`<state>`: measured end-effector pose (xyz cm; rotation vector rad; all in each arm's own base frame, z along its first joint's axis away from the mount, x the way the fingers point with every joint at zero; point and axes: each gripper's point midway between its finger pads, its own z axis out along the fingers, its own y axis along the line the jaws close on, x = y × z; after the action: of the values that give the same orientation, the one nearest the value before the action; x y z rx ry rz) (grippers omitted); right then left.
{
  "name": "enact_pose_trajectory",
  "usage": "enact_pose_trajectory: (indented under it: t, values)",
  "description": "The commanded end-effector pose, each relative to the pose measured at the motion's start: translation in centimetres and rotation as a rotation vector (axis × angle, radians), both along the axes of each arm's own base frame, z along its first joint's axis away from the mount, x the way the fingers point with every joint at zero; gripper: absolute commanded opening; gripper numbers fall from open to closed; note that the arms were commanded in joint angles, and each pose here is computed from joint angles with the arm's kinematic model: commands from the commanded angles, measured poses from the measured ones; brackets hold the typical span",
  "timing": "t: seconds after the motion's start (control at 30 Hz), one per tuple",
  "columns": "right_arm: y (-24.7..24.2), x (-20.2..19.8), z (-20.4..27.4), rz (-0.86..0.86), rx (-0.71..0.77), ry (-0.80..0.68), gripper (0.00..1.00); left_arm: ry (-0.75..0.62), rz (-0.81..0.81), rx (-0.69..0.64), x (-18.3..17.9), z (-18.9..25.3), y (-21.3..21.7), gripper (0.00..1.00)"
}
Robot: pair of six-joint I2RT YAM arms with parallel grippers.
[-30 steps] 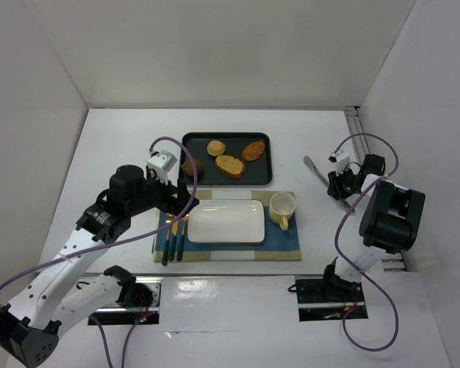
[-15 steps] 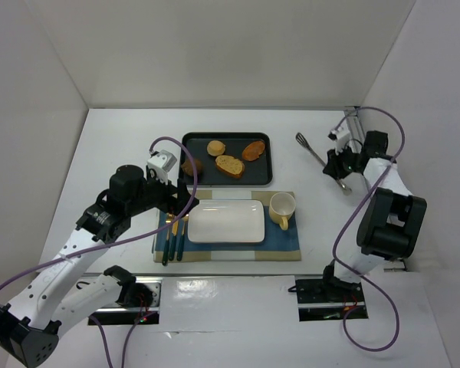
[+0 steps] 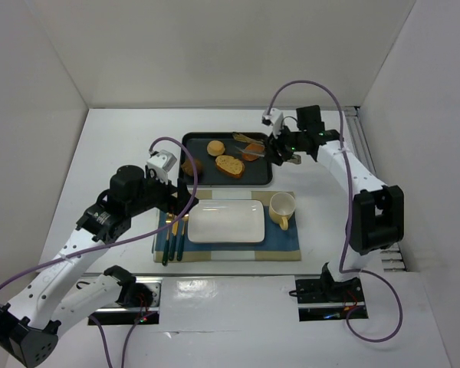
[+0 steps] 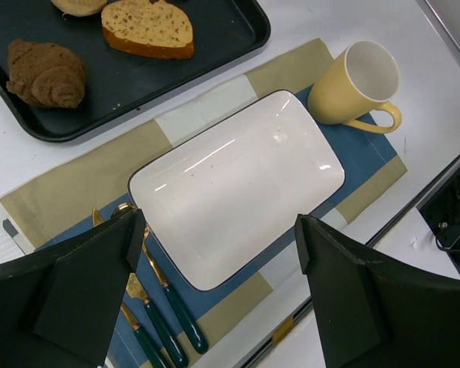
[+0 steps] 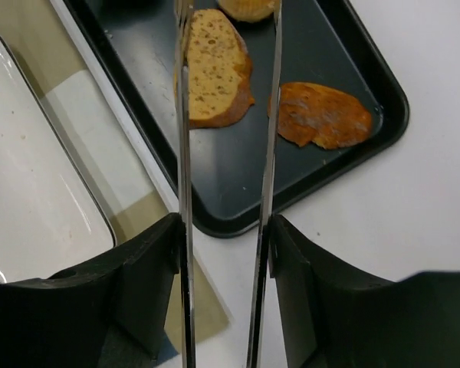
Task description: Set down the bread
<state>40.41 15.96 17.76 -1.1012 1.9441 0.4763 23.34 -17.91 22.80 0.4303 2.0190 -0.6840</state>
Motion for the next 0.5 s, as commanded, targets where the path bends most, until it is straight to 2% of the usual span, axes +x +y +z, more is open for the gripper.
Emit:
enact_pose_trajectory:
  t: [0.0,0.3,0.47]
  values:
    - [2.9,0.8,1.7,0.009,-0.02,-0.039,0.59,-0.052,0.004,-0.015,0.2,1.5,0.0,0.98]
    - [8.7,1.8,-0.6,0.048,-0.118,-0.063,0.6,-0.06,0.004,-0.019,0.1,1.8,0.1,0.98]
    - [8.6,3.8,-1.2,-0.016,-0.16,-0.098,0.61,-0.06,0.004,-0.019,0.1,1.8,0.1,0.98]
